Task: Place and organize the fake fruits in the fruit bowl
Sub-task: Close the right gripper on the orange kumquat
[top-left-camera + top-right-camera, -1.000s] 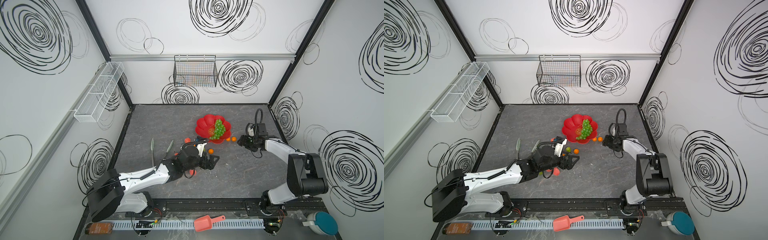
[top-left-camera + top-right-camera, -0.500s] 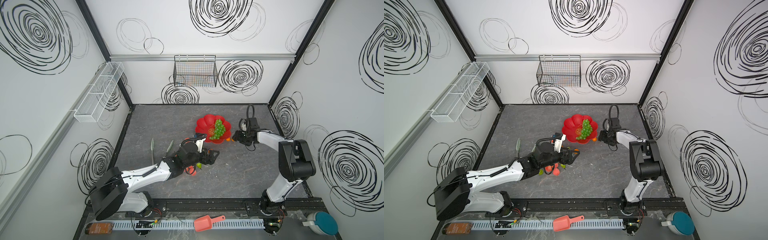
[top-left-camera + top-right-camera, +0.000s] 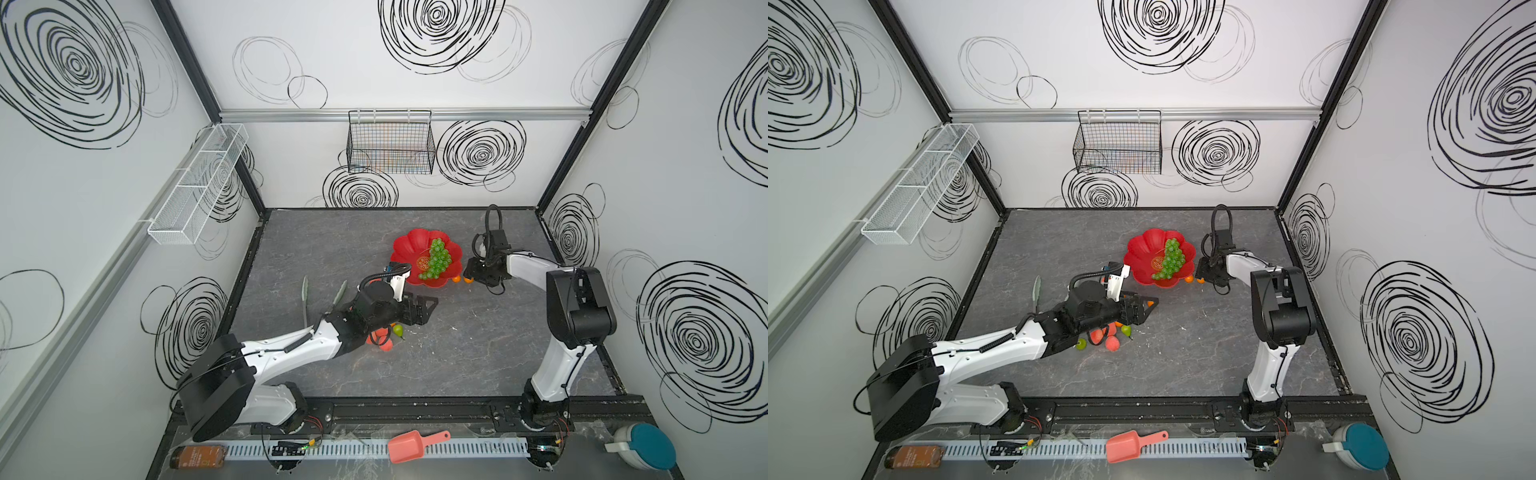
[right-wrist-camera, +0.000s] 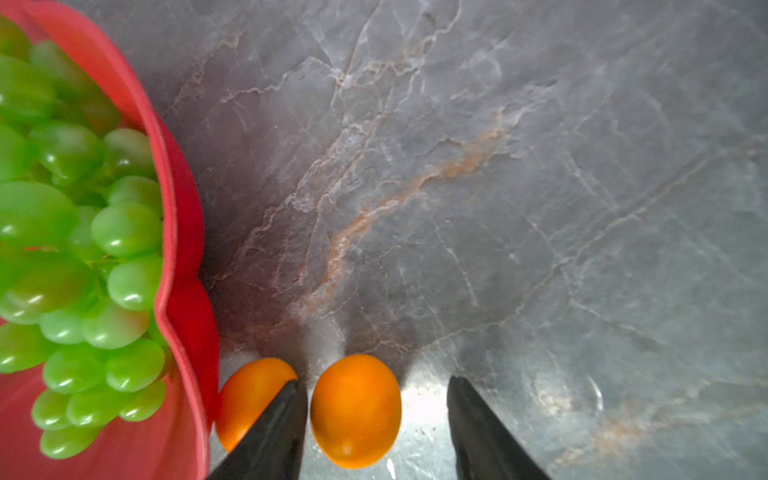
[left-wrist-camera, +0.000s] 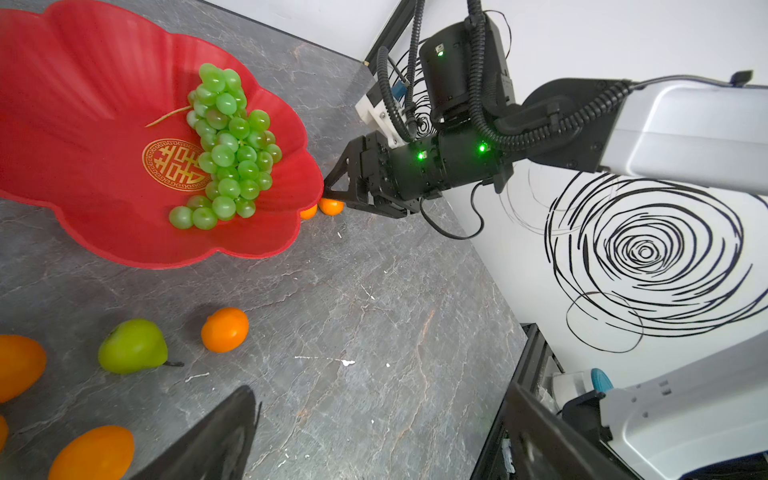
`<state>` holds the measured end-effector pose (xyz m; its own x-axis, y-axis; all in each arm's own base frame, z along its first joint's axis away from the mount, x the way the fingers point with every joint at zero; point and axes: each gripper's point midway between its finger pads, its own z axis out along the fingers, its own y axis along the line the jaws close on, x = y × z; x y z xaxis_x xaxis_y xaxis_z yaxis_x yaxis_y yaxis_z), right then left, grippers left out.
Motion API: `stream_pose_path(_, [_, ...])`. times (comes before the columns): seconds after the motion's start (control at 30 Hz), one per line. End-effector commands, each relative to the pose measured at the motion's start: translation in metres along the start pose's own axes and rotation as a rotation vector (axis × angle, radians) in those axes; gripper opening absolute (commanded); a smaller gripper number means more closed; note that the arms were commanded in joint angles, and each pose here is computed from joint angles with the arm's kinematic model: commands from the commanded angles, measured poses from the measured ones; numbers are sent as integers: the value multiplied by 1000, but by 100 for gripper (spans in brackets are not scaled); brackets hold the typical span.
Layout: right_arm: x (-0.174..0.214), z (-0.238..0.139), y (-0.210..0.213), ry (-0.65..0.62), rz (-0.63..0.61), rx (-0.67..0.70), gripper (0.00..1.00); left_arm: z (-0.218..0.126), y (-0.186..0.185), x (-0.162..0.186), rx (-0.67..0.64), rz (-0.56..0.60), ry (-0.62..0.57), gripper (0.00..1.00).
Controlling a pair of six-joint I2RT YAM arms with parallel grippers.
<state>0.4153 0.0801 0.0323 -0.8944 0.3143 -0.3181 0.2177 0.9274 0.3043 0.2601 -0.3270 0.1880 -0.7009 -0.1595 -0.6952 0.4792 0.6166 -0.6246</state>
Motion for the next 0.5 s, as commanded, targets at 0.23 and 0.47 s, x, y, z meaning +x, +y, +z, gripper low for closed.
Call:
stream_pose_path(0.23, [8,11,2,55,-29,39,51,-6,-12,-17,41,-7,-46,96])
stream_pose_path(0.47, [9,12,2,60,-35,48,43,-8,-12,-16,39,-10,-44,96])
